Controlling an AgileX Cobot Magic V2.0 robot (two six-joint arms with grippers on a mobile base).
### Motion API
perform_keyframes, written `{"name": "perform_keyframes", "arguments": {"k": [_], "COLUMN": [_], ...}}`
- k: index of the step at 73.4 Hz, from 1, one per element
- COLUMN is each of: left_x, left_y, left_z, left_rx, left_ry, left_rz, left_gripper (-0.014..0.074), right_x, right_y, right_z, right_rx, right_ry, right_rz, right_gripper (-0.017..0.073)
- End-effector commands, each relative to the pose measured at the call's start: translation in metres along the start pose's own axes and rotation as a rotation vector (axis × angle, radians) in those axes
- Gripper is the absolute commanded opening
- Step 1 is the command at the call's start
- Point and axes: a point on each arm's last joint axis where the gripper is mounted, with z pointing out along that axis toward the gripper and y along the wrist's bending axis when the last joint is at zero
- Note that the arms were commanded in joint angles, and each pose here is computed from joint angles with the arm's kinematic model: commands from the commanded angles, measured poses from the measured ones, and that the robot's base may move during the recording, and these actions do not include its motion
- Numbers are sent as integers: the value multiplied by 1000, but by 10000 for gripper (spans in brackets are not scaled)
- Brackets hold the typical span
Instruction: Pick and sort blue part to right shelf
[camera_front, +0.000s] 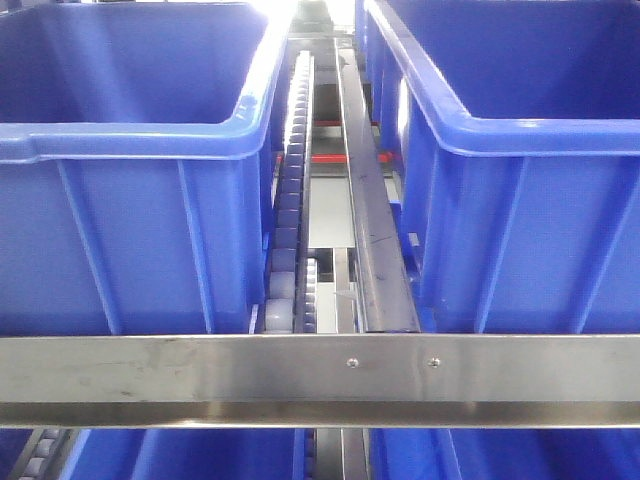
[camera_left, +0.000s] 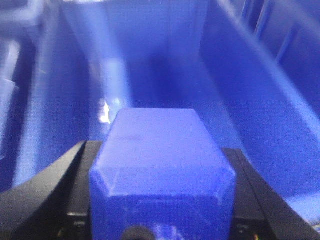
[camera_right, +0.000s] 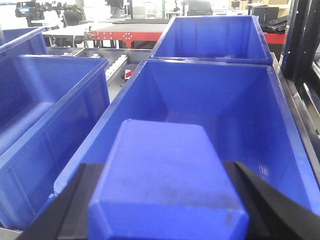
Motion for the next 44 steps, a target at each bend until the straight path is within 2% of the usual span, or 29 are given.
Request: {"name": "perform_keyframes", "arguments": {"k": [1,18,29,44], "left_x": [-32,-47,-36,-15], "left_y": [-1,0,1,3], "left_z": [22,124,187,235], "left_rx": [12,21,20,17], "left_ry": [-72,110,227,313], "left_rz": [-16,-43,-48,-54], "left_gripper": [208,208,207,207], "right_x": [-17,-17,-17,-17], "right_y": [1,1,1,1], "right_z": [0,0,0,0], "right_rx": [-7,-7,-7,-7], "right_ry": [-102,-102,-102,-102], "right_rz": [-14,-14,-14,-14], "right_gripper": [230,230,230,230]}}
